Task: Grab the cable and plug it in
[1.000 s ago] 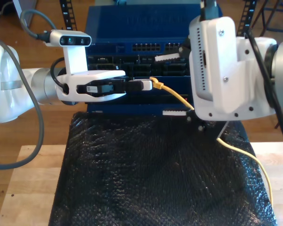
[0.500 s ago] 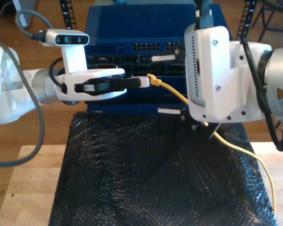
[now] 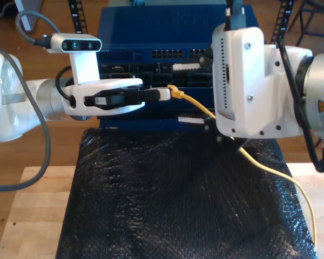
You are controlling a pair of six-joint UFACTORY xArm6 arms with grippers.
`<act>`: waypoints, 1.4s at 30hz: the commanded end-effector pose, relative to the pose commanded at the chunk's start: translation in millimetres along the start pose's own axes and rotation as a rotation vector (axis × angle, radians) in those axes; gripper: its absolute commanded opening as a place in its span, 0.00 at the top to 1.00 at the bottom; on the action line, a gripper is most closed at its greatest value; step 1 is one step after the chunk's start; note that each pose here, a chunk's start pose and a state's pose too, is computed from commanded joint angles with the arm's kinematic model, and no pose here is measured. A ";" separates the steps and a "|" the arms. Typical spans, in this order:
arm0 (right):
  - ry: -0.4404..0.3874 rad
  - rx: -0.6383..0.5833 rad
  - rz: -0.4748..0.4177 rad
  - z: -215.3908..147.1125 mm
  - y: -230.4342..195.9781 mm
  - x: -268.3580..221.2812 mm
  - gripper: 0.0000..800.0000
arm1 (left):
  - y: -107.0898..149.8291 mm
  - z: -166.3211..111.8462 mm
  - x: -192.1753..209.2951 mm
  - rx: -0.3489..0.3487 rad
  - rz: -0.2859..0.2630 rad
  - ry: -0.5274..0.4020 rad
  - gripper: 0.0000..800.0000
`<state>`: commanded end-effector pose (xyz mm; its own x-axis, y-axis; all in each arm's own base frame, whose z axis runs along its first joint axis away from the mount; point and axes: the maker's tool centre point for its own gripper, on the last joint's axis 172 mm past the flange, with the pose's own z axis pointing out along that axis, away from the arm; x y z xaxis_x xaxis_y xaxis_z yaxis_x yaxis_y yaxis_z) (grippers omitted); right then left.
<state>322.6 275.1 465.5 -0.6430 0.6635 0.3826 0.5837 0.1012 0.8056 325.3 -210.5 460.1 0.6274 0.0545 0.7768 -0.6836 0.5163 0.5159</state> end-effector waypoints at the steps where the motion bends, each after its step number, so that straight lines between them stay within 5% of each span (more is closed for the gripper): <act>1: 0.000 0.000 0.000 0.0 0.0 0.0 0.37 | 0.8 0.2 0.0 -0.003 0.000 0.000 1.00; 18: -0.008 -0.017 0.002 -1.2 4.2 -2.3 0.57 | 0.8 0.4 -0.6 -0.007 -0.003 0.001 1.00; 42: 0.010 -0.007 -0.008 2.6 -0.7 5.9 0.67 | 3.9 0.1 -0.1 -0.022 -0.015 0.004 1.00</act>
<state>319.7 280.9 466.0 -0.6522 0.6554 0.3808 0.5752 0.1007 0.8118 322.5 -208.6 462.1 0.6389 0.0506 0.7676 -0.6661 0.5356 0.5191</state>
